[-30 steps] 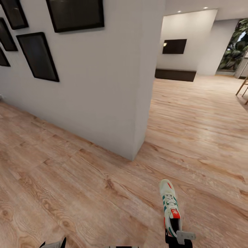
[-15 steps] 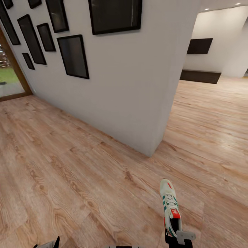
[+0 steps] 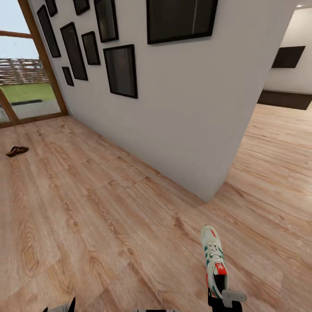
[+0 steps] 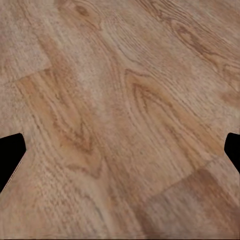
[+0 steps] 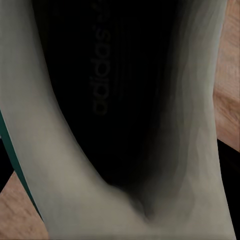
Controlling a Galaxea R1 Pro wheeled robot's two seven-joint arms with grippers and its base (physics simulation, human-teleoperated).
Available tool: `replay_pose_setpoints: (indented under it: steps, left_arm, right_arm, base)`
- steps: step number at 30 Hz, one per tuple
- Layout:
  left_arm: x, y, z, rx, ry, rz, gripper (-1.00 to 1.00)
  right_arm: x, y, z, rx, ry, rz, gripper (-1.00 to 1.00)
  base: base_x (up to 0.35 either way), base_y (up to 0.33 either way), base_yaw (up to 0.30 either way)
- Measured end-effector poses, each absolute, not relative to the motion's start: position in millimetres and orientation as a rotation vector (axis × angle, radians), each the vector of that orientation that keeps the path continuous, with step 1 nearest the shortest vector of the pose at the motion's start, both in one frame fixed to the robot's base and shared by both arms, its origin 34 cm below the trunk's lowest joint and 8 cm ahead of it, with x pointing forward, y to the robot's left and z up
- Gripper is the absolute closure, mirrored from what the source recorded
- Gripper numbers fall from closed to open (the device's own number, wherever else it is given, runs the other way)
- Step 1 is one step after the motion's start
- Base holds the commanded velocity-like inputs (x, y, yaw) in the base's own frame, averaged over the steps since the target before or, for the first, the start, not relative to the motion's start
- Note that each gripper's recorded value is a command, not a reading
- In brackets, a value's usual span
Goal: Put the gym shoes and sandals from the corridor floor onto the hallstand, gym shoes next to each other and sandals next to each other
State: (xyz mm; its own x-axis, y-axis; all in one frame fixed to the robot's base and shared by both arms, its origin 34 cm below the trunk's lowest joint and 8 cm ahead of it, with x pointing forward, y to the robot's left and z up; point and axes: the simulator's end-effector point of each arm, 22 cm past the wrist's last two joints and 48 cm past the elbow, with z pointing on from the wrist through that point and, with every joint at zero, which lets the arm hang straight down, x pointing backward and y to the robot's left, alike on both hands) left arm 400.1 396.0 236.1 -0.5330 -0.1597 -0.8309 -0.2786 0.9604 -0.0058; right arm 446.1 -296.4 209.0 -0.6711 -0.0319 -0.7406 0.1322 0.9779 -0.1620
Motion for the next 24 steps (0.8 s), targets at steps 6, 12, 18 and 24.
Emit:
replay_pose_setpoints:
  steps: [6,12,18,24]
  left_arm:
    - [400.1,390.4,234.1,-0.26,2.16,0.149,-1.0]
    - [401.0,390.3,234.9,-0.256,2.158,0.149,-1.0]
    - [402.1,390.9,236.6,-0.26,2.152,0.149,-1.0]
    - [403.8,391.4,238.9,-0.266,2.143,0.149,-1.0]
  right_arm:
    - [446.1,-296.5,208.9,0.07,2.294,-0.256,1.0]
    - [446.7,-296.4,209.7,0.07,2.292,-0.256,1.0]
    - [448.4,-296.4,211.6,0.07,2.286,-0.256,1.0]
    - [450.3,-296.4,214.0,0.071,2.28,-0.255,1.0]
  base:
    - [0.0,0.0,0.279]
    - [0.0,0.0,0.273]
    - [0.008,0.0,0.238]
    - [0.181,0.0,0.221]
